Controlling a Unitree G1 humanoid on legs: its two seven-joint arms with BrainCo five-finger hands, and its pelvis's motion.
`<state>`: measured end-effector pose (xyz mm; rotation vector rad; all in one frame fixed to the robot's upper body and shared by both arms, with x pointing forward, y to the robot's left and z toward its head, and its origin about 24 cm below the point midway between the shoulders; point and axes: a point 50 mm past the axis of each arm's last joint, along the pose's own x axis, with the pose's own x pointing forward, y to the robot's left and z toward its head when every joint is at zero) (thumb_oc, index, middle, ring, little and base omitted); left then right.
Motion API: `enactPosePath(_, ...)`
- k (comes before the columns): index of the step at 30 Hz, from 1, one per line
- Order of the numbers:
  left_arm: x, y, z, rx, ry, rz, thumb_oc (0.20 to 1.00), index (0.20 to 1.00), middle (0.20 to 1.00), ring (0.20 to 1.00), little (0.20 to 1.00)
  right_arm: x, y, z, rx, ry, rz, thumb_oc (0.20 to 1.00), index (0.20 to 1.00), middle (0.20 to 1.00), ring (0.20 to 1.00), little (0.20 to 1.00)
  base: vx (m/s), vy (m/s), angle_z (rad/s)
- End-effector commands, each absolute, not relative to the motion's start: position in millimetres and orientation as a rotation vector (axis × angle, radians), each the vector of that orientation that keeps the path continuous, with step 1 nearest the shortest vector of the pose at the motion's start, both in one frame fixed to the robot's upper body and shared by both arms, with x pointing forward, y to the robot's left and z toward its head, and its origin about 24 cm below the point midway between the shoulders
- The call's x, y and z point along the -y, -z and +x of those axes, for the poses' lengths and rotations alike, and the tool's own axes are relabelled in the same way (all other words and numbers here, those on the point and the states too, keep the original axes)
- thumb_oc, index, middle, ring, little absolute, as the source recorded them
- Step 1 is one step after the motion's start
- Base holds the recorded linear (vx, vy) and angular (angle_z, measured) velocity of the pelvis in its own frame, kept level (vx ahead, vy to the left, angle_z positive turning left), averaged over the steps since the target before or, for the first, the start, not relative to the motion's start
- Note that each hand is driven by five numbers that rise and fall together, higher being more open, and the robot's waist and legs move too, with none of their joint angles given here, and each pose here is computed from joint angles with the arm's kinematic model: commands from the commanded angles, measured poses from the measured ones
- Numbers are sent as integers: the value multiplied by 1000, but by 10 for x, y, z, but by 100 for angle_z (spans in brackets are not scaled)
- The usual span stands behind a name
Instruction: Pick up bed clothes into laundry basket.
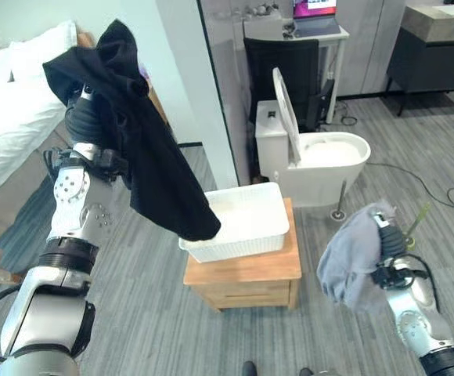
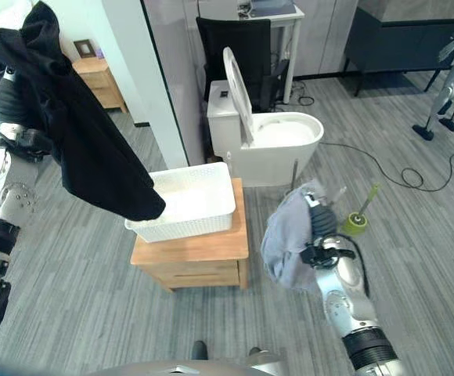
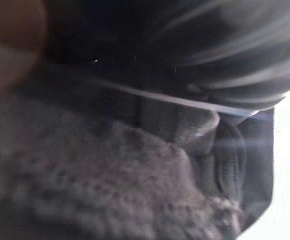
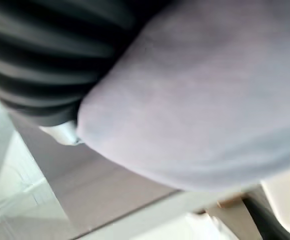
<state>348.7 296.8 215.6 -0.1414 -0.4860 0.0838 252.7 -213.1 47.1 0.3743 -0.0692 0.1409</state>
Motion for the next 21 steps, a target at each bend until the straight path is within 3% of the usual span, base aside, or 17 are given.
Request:
enactPosePath(1,-3071,-2555,3527,562,-103,-86,200,200,200,200,200,2102,-771,2610,219,-202,414,200,200,200,200,200,22,-27,-4)
enactPosePath(9,-3439,-2360,3565,379,-255,6,200,200,200,200,200,2029,-654,2569,144,-257,422,200,200,200,200,200,31,-5,-20)
enactPosePath(21,-3368,-2194,3677,256,-283,147,200,200,200,200,200,1815,-641,2621,110,-346,409,200,200,200,200,200,10,2,-10)
